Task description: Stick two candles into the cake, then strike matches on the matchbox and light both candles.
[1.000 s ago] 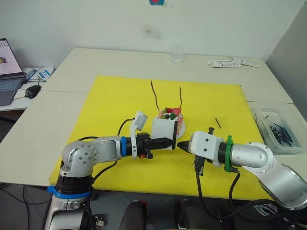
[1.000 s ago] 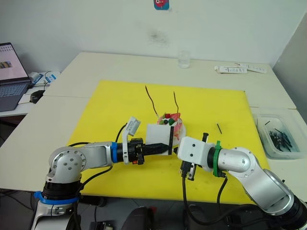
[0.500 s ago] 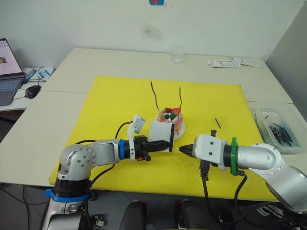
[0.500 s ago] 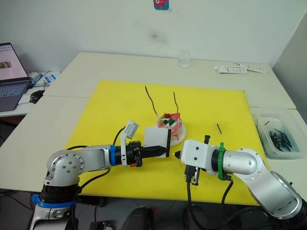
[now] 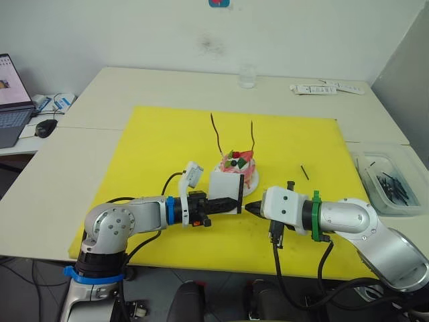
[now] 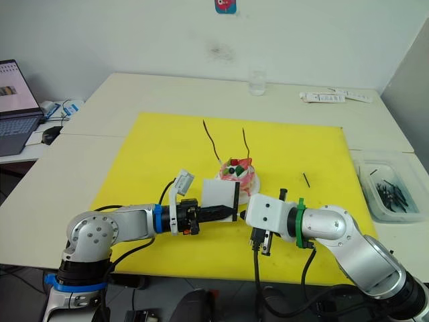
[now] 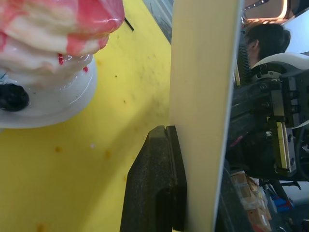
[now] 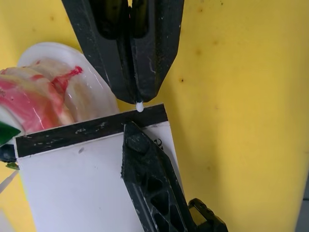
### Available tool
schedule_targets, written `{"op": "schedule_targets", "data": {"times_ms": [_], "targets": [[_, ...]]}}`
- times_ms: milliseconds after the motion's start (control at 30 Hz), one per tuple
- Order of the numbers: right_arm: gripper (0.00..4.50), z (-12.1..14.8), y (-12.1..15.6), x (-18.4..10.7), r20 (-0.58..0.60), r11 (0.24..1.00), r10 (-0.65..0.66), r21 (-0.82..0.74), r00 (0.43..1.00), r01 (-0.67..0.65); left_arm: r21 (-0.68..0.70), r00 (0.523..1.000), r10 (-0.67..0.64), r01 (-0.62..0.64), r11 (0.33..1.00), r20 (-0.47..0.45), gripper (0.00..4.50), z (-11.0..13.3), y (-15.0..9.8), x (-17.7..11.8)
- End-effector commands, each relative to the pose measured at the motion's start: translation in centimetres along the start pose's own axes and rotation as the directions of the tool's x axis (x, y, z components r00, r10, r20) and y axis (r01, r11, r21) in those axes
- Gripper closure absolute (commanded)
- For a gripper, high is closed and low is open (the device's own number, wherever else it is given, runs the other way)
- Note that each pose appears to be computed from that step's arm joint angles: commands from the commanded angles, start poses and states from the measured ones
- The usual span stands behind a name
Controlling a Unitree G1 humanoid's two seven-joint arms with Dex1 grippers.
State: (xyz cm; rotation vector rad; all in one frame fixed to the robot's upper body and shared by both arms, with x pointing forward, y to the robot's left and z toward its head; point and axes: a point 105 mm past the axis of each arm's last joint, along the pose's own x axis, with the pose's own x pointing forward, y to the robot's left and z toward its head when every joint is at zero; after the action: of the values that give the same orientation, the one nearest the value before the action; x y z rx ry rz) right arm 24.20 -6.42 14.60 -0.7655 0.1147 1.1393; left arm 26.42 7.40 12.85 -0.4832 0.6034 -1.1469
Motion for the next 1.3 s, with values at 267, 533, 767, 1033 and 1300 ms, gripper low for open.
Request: {"op": "schedule_targets", "data": {"times_ms": [267, 533, 767, 1033, 1300], "targets": [[4.47, 0.9, -0.3, 0.2, 0.035, 0.998, -0.015, -0.053, 0.999, 0.017, 0.022, 0.999, -0.047, 0.046, 0.999, 0.016, 4.5, 0.3, -1.3, 0.1], [4.47, 1.2, 0.0, 0.2, 0.044, 0.998, -0.002, -0.06, 0.999, 0.004, 0.021, 0.999, -0.04, 0.04, 0.999, 0.016, 4.5, 0.3, -1.2, 0.3], [4.47, 0.6, 0.2, 0.5, 0.019, 0.998, 0.01, -0.059, 1.0, -0.009, 0.02, 0.998, -0.057, 0.057, 0.998, 0.018, 4.5, 0.4, -1.5, 0.5], [4.47, -0.1, 0.6, 1.1, -0.006, 0.996, 0.042, -0.074, 0.999, -0.042, 0.028, 0.996, -0.087, 0.086, 0.996, 0.032, 4.5, 0.9, -2.2, 0.7], [4.47, 0.0, 2.1, 0.8, -0.013, 0.962, 0.202, -0.183, 0.979, -0.201, 0.201, 0.975, -0.165, 0.133, 0.97, 0.151, 4.5, 6.4, -5.5, -0.1]]}}
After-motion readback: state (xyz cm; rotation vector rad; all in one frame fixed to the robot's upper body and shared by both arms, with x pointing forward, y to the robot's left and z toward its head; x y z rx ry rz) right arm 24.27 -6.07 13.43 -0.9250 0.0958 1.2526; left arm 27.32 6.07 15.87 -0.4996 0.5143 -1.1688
